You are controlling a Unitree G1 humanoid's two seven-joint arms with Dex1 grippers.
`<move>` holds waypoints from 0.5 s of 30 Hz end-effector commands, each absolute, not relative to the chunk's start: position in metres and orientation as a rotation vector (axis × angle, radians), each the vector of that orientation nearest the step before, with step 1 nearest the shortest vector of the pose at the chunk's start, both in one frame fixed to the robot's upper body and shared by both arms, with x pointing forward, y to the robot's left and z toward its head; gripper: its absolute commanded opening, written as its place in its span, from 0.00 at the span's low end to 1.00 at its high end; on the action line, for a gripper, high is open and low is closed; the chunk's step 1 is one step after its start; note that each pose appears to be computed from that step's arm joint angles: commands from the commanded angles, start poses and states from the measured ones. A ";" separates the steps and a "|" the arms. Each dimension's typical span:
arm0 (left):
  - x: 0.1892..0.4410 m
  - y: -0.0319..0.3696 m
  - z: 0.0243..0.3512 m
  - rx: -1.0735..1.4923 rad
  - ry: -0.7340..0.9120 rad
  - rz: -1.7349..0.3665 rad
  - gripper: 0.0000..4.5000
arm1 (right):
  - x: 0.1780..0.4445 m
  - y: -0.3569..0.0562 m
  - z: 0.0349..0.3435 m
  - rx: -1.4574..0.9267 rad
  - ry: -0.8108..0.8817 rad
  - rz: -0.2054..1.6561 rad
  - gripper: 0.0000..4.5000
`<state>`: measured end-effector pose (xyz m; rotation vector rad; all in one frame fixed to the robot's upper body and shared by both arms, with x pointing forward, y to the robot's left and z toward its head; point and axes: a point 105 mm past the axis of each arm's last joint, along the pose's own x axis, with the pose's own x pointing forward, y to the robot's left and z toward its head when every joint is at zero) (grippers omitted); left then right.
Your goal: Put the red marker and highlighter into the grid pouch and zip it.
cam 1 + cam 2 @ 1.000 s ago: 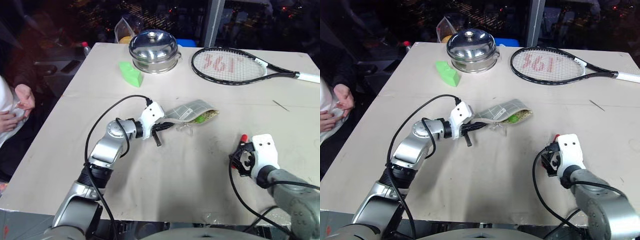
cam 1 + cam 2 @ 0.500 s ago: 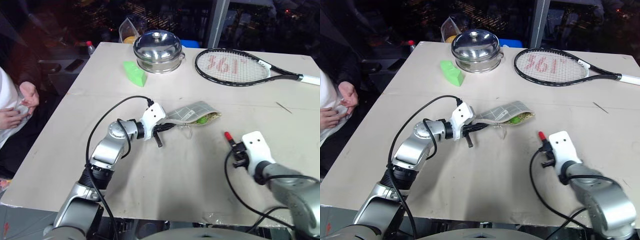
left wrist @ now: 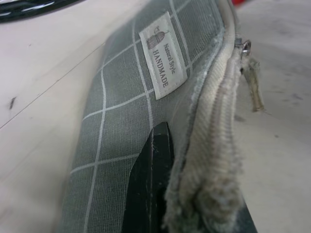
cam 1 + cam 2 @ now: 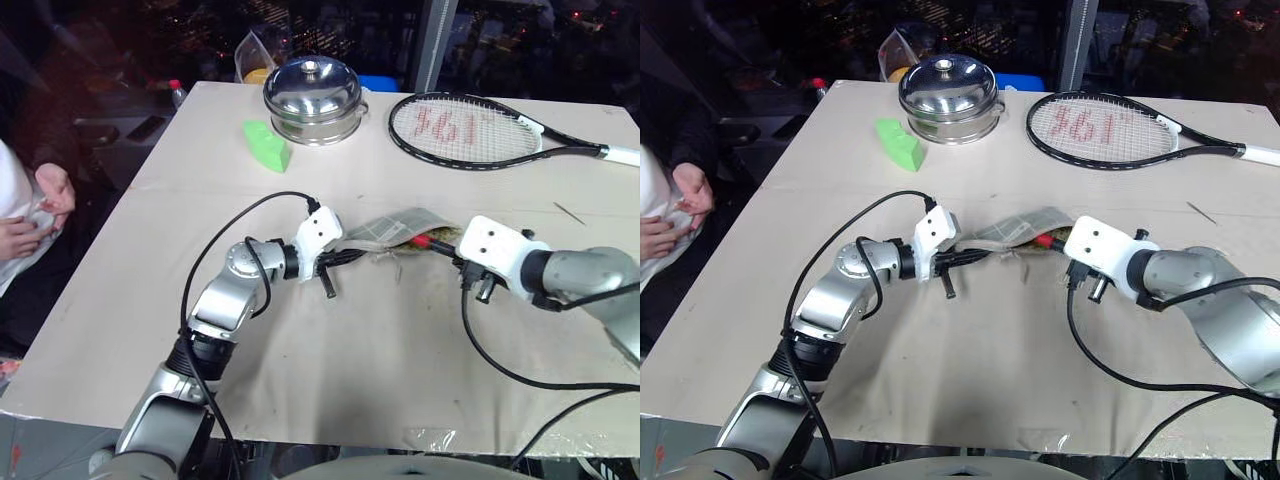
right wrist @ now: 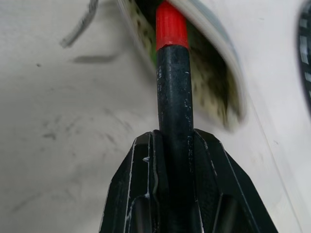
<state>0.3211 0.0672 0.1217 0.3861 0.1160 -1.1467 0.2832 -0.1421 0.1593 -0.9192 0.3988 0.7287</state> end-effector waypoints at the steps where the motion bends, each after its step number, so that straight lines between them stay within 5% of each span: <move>1: 0.308 0.050 0.137 0.414 0.015 -1.232 0.00 | 0.297 -0.148 0.171 -1.040 0.365 0.682 0.05; 12: 0.307 0.039 0.135 0.435 -0.008 -1.264 0.00 | 0.328 -0.094 0.168 -1.312 0.125 0.901 0.05; 15: 0.310 0.041 0.137 0.404 0.003 -1.241 0.00 | 0.334 -0.102 0.166 -1.302 0.129 0.898 0.34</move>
